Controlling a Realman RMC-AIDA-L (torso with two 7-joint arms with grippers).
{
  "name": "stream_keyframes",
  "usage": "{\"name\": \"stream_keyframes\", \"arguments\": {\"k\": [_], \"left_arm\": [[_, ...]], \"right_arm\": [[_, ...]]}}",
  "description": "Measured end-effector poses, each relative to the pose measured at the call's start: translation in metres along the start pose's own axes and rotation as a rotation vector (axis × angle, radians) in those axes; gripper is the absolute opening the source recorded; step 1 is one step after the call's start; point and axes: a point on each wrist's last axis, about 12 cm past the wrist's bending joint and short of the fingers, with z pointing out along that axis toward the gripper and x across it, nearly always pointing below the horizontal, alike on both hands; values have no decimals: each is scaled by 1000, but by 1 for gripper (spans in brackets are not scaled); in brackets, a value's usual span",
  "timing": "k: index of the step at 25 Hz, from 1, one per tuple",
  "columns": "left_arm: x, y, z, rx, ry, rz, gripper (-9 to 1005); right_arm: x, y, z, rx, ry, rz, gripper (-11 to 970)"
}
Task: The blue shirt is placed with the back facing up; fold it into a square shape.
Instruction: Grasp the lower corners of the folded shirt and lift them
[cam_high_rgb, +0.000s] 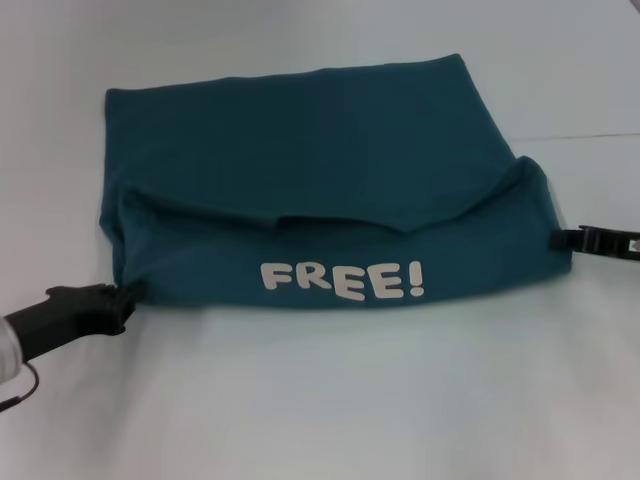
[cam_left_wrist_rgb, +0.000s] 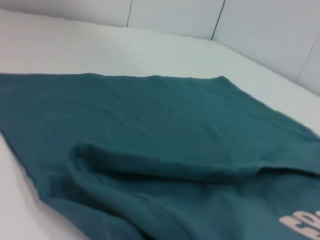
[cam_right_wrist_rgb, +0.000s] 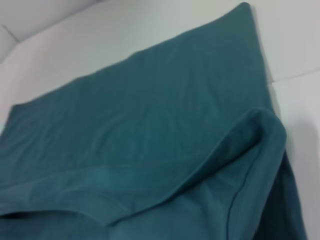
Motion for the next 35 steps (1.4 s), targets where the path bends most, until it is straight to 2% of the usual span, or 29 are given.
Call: {"name": "stream_keyframes", "arguments": {"k": [9, 16, 20, 29, 35], "left_arm": [[25, 1, -48, 126, -14, -180, 31], [48, -3, -77, 175, -18, -258, 31], [54, -5, -87, 199, -24, -276, 31], [61, -12, -98, 272, 37, -273, 32], [67, -22, -109, 351, 59, -279, 32]], "right_arm": [[29, -5, -26, -108, 48, -40, 31], [55, 6, -50, -211, 48, -94, 31], [73, 9, -66, -259, 58, -97, 31], [121, 2, -110, -341, 39, -97, 32], [151, -3, -142, -364, 29, -92, 32]]}}
